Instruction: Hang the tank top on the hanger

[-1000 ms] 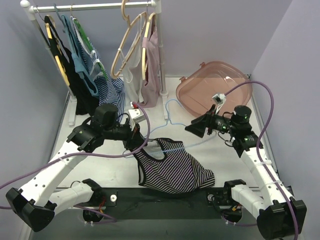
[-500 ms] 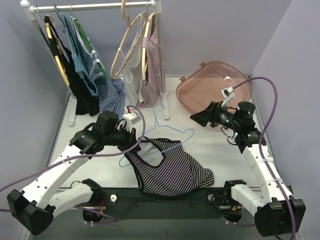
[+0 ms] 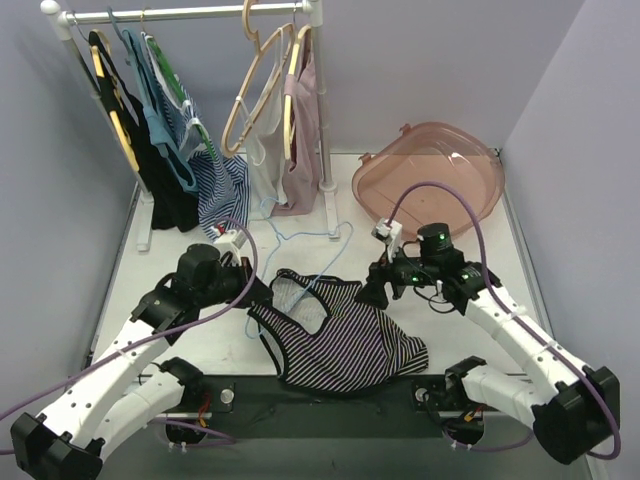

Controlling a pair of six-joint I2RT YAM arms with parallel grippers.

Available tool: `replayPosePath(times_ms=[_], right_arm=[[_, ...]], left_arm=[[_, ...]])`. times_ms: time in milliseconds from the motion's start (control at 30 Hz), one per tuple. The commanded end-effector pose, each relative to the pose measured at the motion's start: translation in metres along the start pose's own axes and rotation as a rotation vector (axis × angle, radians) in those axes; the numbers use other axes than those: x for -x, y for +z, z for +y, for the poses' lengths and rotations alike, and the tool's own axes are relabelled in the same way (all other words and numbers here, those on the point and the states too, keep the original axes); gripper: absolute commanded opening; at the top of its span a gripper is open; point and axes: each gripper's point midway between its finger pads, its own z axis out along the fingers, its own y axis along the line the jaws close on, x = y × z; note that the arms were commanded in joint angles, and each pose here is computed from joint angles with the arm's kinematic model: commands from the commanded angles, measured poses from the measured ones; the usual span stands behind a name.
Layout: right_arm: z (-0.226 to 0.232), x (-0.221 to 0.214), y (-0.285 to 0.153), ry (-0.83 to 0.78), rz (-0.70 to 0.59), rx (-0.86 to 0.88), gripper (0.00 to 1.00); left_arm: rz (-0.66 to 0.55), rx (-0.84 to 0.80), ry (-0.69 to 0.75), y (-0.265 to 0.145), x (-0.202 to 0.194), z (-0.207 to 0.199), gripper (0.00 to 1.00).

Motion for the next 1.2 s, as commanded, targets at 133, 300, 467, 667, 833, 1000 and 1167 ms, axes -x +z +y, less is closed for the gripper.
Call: replayPosePath(times_ms=[133,300,467,667,833,1000,1167], right_arm=[[-0.008,-0.016,0.037,-0.228,0.133,-0.044,0.66],[-0.014,-0.017,0.072,-0.368,0.172,-0.166,0.66],[-0.017,0.007,0.115,-0.394,0.124,-0.273,0.66],[-0.034,0.014,0.149,-0.318,0.111,-0.355,0.63],[-0.035,0.012,0.166,-0.293,0.124,-0.357,0.58],[-0.032,0.010,0.178,-0.253,0.124,-0.367,0.52],[-0.041,0.003,0.185,-0.245,0.135,-0.407,0.39]], left_arm=[[-0.266,0.045,-0.225,-0.021,0.038,0.003,0.00],[-0.300,0.075,-0.278,-0.030,0.040,0.007,0.00],[-0.288,0.079,-0.283,-0.032,0.033,0.010,0.00],[-0.296,0.093,-0.316,-0.034,0.024,0.018,0.00],[-0.327,0.103,-0.346,-0.037,0.022,0.023,0.00],[-0.337,0.093,-0.368,-0.036,0.022,0.023,0.00],[-0.360,0.116,-0.373,-0.041,0.024,0.028,0.00]])
